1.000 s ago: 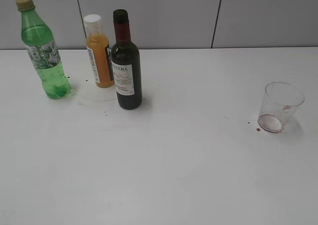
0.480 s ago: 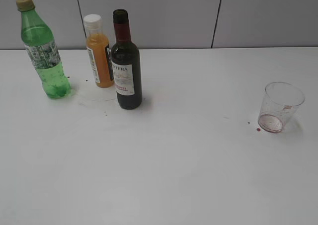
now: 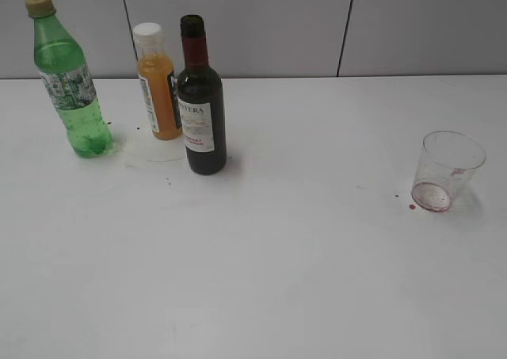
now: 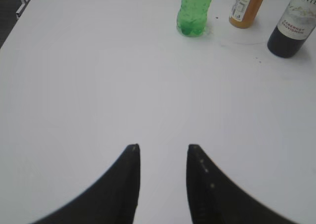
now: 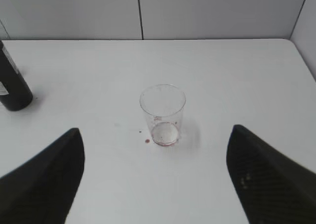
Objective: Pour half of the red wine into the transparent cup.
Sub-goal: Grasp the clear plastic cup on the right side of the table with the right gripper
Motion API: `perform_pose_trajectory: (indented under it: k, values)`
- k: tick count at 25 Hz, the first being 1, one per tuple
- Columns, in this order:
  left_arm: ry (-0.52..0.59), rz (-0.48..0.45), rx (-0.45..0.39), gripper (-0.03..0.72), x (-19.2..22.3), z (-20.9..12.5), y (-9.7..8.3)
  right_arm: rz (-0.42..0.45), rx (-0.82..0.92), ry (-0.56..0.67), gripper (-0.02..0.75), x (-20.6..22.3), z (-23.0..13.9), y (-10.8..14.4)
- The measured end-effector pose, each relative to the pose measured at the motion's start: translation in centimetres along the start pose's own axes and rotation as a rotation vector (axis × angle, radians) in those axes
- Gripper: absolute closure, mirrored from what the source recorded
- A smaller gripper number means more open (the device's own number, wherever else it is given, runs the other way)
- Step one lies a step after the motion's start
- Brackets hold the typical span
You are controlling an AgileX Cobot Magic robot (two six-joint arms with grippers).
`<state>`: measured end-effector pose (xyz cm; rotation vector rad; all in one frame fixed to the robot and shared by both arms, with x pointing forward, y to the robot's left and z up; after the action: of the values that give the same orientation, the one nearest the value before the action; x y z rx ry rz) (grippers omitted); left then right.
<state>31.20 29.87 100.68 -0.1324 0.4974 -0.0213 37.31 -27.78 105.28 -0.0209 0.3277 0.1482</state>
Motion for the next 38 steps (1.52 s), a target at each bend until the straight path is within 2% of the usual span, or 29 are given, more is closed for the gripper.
perform_pose_trajectory:
  k: [5,9,15,22,29,38]
  values:
    - [0.000,0.000,0.000,0.447,0.0,0.0,0.0,0.050,0.054,-0.034,0.053,2.7,1.4,0.9]
    - [0.000,0.000,0.000,0.447,0.0,0.0,0.0,0.041,0.064,-0.076,0.064,4.7,1.8,0.6]
    - [0.000,0.000,0.000,0.447,0.0,0.0,0.0,0.005,0.074,-0.058,0.080,8.4,-0.7,-0.1]
    - [0.000,0.000,0.000,0.447,0.0,0.0,0.0,-0.025,0.067,-0.019,0.087,10.9,-3.6,-0.6]
    - [0.000,0.000,0.000,0.447,0.0,0.0,0.0,-0.053,0.053,-0.016,0.049,12.3,-6.7,-1.1]
    - [0.000,0.000,0.000,0.447,0.0,0.0,0.0,0.040,0.018,-0.006,0.048,14.3,-8.0,0.6]
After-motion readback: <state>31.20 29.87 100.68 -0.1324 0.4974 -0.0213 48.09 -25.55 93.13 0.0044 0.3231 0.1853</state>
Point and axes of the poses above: a point on each arm's last joint axis where the gripper is mounted, x pointing out along that axis toward the gripper, y along the wrist's bending axis when the last joint is at zero, z = x × y, the point moved 9 cm from there along x, pointing out along that axis toward the gripper, and after that the axes turned 4 degrees about -x, right-handed, at the moved point
